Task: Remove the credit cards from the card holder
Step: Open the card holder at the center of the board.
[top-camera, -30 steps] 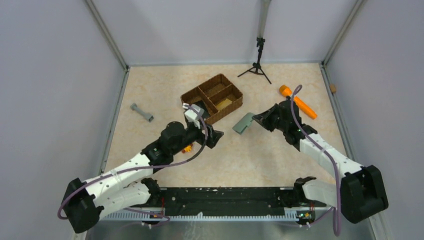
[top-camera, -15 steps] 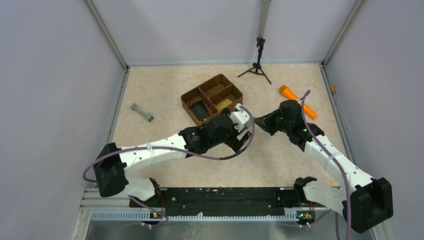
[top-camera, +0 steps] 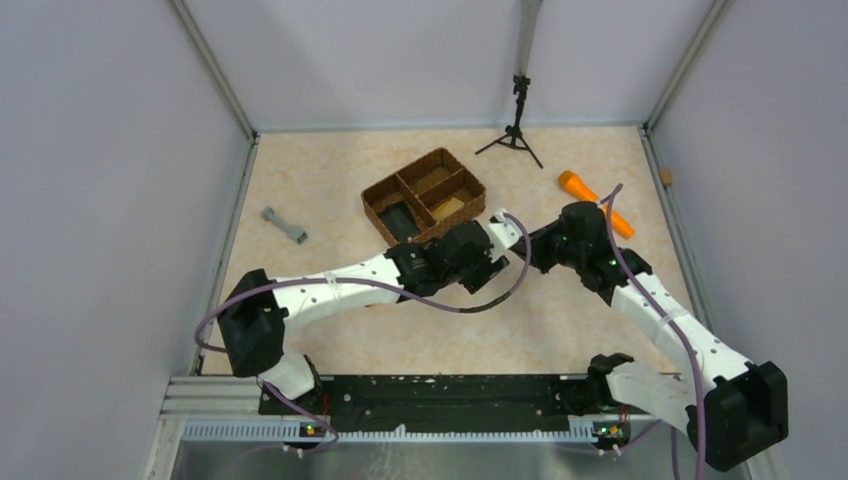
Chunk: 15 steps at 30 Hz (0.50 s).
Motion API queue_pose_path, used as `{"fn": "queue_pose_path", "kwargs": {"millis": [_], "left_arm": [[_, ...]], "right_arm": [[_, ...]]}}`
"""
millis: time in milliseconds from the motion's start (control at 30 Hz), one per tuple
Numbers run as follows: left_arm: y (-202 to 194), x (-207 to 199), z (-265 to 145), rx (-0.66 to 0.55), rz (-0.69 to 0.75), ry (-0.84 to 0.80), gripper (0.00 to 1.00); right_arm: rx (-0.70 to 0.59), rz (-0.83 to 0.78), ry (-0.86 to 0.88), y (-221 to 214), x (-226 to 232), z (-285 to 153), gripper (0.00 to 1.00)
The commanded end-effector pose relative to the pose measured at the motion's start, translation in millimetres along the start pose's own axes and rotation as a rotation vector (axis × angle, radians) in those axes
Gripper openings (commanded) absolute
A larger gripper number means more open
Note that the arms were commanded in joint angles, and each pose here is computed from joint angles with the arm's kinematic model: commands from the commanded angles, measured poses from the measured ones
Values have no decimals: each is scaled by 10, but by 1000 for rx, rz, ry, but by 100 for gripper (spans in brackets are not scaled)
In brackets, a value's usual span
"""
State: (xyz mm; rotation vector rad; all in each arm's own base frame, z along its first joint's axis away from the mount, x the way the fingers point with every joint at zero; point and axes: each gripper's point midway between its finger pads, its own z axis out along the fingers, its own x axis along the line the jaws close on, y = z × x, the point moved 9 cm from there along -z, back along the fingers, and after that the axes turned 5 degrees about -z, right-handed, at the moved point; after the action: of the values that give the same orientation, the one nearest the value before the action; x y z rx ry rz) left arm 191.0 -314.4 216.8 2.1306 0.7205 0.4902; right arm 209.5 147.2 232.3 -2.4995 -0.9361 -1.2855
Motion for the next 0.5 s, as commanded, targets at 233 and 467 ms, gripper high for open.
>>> {"fn": "queue_pose_path", "kwargs": {"millis": [233,467], "left_arm": [[140,31,-35,-11,-30,61,0],[154,82,-178,-79,-212,16,0]], "right_arm": [[-71,-6,156,37,233,-245,61],[-268,-198,198,155,153,-413,82]]}}
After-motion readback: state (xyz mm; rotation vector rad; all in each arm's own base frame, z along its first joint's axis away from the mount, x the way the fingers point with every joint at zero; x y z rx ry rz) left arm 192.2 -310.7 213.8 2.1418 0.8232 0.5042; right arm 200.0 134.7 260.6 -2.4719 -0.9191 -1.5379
